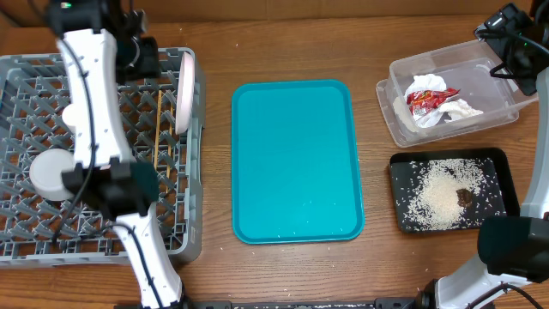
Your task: Sort waste into correct bins and load items into the dishwasher
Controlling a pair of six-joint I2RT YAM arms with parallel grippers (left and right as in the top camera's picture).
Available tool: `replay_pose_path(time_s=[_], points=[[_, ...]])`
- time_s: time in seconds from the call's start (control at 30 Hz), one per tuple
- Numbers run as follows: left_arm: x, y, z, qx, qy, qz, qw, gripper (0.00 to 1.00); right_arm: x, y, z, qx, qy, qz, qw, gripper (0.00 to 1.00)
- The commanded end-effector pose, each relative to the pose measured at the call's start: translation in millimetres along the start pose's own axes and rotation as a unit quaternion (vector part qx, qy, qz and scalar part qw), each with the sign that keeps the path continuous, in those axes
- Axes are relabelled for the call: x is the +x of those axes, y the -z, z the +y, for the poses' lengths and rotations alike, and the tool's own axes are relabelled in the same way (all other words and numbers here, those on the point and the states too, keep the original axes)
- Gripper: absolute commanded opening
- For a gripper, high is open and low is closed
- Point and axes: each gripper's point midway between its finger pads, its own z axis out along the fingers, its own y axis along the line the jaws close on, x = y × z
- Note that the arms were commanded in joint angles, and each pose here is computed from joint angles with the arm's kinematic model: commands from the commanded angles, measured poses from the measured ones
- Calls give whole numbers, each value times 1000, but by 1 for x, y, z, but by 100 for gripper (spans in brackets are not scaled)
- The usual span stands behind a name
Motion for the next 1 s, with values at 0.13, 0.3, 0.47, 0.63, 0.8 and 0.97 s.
replay_pose_path(time_s=[0.13,0.3,0.47,0.63,0.8,0.97], points=[[21,142,-39,70,-7,-147,987,100,-1,3,1,-3,2,-5,1000,100],[73,160,-60,75,-31,-125,989,100,-1,3,1,-3,2,-5,1000,100],[131,158,-77,85,-56,-84,991,100,-1,3,1,-3,2,-5,1000,100],[170,157,-83,100,-37,-101,989,100,-1,3,1,-3,2,-5,1000,100],[202,146,-79,113,-10,-140,984,100,-1,3,1,-3,2,-5,1000,100],[255,116,-67,111,52,-99,988,100,-1,3,1,-3,2,-5,1000,100]])
